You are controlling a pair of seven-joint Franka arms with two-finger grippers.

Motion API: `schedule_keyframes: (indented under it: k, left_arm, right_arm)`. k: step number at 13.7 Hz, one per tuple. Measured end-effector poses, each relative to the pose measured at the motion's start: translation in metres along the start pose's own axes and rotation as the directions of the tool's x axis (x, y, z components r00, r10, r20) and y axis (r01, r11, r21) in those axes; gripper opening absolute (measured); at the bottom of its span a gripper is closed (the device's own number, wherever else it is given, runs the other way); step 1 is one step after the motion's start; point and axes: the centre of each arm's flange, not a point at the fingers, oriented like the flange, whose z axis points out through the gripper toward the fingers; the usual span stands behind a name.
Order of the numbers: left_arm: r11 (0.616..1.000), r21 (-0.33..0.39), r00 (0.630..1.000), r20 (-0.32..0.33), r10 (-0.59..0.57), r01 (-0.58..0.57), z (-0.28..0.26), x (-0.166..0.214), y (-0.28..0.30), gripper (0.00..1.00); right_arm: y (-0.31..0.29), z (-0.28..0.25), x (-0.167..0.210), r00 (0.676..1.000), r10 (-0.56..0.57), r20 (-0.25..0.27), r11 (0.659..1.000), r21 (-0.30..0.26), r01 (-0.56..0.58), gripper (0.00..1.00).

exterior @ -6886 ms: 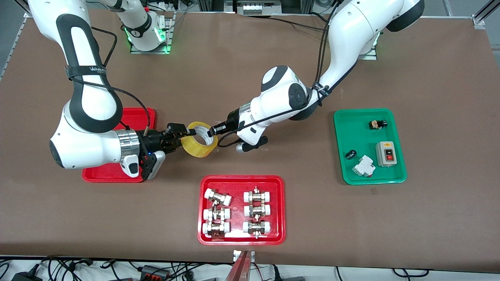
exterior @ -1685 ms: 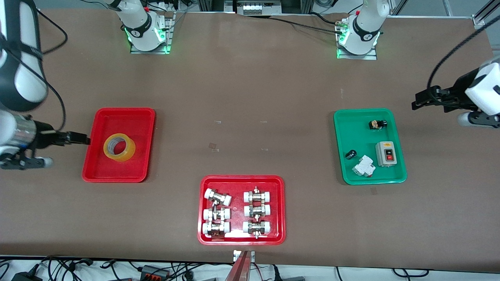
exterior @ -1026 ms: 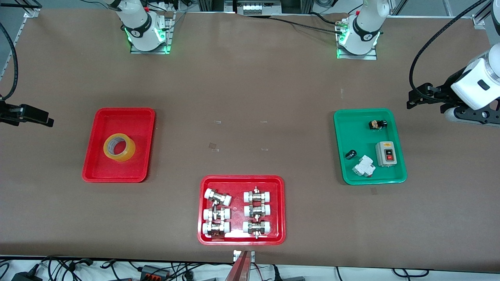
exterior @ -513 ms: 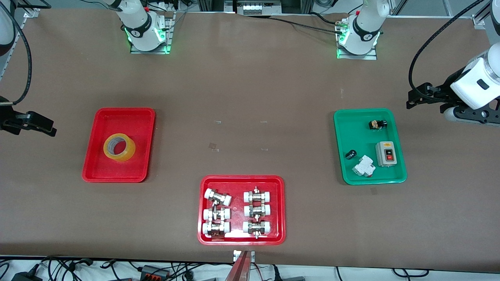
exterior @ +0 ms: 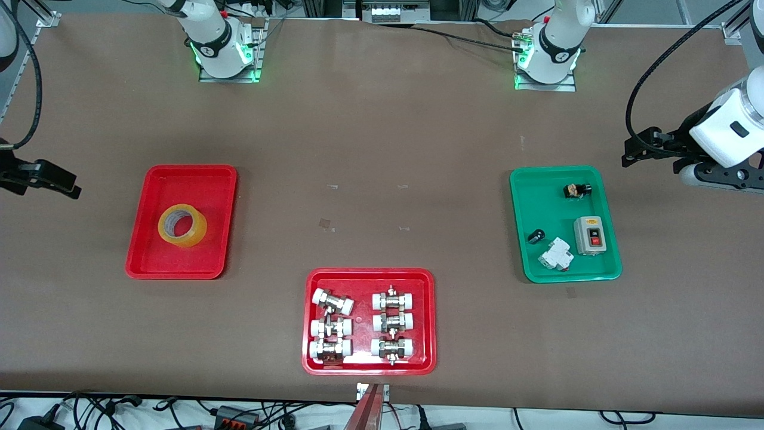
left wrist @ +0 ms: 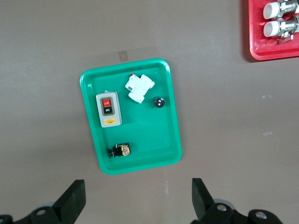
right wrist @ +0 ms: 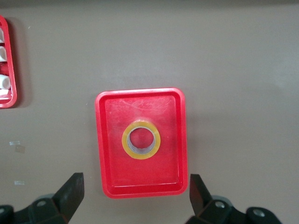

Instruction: Left arm passes tape to right arm into tray

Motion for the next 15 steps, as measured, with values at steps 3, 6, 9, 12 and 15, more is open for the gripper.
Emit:
schedule_keyframes:
  k: [3, 6, 9, 12, 15]
  left_arm:
    - [1.0, 0.0, 1.0, -0.001, -0.001, 0.001, 0.0, 0.0, -0.001, 1.0]
    - [1.0, 0.0, 1.0, -0.001, -0.001, 0.001, 0.0, 0.0, -0.001, 1.0]
    - [1.0, 0.0, 1.0, -0.001, -0.001, 0.001, 0.0, 0.0, -0.001, 1.0]
    - [1.0, 0.0, 1.0, -0.003, -0.001, 0.001, 0.0, 0.0, -0.001, 1.0]
    - [1.0, 0.0, 1.0, -0.004, -0.001, 0.001, 0.0, 0.0, -0.001, 1.0]
  right_arm:
    - [0.002, 0.012, -0.029, 1.0, -0.002, 0.007, 1.0, 0.006, 0.002, 1.0]
    - [0.002, 0.021, -0.041, 1.0, -0.024, 0.018, 1.0, 0.007, 0.024, 1.0]
    - [0.002, 0.021, -0.043, 0.999, -0.027, 0.029, 1.0, 0.007, 0.027, 1.0]
    - [0.003, 0.013, -0.046, 1.0, -0.026, 0.016, 1.0, 0.008, 0.026, 1.0]
    - [0.003, 0.005, -0.047, 1.0, -0.026, 0.001, 1.0, 0.008, 0.026, 1.0]
